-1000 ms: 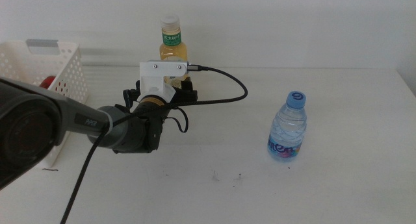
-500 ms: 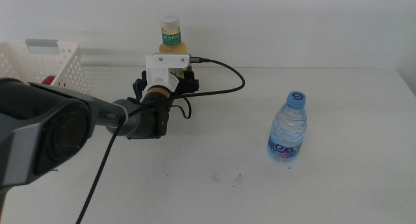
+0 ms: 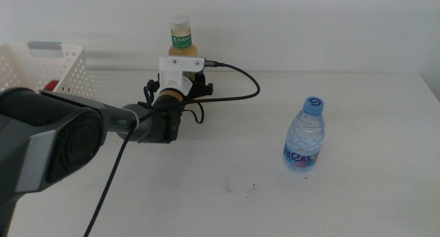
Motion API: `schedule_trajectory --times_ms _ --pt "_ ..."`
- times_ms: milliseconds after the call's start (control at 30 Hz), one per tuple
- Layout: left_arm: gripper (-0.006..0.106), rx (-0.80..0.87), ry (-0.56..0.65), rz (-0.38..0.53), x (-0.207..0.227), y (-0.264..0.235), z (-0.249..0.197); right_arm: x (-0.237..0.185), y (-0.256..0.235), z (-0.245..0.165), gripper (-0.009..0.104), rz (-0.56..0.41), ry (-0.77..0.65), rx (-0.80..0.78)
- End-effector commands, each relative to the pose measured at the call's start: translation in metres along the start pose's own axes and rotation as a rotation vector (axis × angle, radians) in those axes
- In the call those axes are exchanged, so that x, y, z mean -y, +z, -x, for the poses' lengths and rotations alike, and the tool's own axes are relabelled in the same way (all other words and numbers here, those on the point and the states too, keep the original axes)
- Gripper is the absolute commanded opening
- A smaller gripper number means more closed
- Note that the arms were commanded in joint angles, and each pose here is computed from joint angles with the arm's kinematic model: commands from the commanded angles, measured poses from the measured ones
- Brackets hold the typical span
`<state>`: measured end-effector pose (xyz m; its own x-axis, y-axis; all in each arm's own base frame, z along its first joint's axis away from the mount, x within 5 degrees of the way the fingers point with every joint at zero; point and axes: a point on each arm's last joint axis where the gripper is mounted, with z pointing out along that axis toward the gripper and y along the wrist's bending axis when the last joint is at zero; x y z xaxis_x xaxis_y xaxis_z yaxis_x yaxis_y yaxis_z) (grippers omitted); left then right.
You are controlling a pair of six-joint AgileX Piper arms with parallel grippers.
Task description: Use arms to grab the bottles and put them into the dustbin to the left of the table.
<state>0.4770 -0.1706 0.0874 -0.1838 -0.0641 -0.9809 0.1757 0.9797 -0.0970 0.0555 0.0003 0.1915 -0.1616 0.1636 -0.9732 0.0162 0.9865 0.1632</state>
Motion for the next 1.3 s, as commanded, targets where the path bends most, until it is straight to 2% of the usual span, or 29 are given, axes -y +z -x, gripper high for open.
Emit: schedule_trajectory --times_ms 0,133,233,300,400,633,767,900,1000,1100,1167,1267 --pt "0.052 -0.010 0.022 -0.030 0.002 0.000 0.012 0.000 0.000 0.000 0.090 -0.006 -0.013 0.012" --pt "0.025 -0.086 0.078 -0.029 0.004 -0.007 0.038 0.000 0.000 0.000 0.090 -0.006 -0.013 0.012" --pt "0.011 -0.140 -0.057 0.049 -0.001 -0.017 0.065 0.000 0.000 0.000 0.090 -0.006 -0.013 0.012" --pt "0.005 -0.199 -0.115 0.055 -0.001 -0.026 0.085 0.000 0.000 0.000 0.090 -0.006 -0.013 0.012" --pt "0.001 -0.315 -0.019 -0.071 0.007 -0.045 0.111 0.000 0.000 0.000 0.090 -0.006 -0.013 0.012" --pt "0.001 -0.455 0.093 -0.328 0.028 -0.103 0.176 0.000 0.000 0.000 0.090 -0.006 -0.013 0.012" --pt "0.001 -0.533 0.108 -0.359 0.030 -0.130 0.195 0.000 0.000 0.000 0.090 -0.006 -0.013 0.012" --pt "0.001 -0.608 0.098 -0.352 0.025 -0.148 0.206 0.000 0.000 0.000 0.090 -0.006 -0.013 0.012" --pt "0.001 -0.706 0.149 -0.310 0.015 -0.166 0.211 0.000 0.000 0.000 0.090 -0.006 -0.013 0.012" --pt "0.001 -0.776 0.191 -0.172 -0.006 -0.184 0.222 0.000 0.000 0.000 0.090 -0.006 -0.013 0.012" --pt "0.001 -0.777 0.149 -0.086 -0.026 -0.193 0.232 0.000 0.000 0.000 0.090 -0.006 -0.013 0.012" --pt "0.001 -0.815 0.116 -0.015 -0.061 -0.201 0.244 0.000 0.000 0.000 0.090 -0.006 -0.013 0.012"
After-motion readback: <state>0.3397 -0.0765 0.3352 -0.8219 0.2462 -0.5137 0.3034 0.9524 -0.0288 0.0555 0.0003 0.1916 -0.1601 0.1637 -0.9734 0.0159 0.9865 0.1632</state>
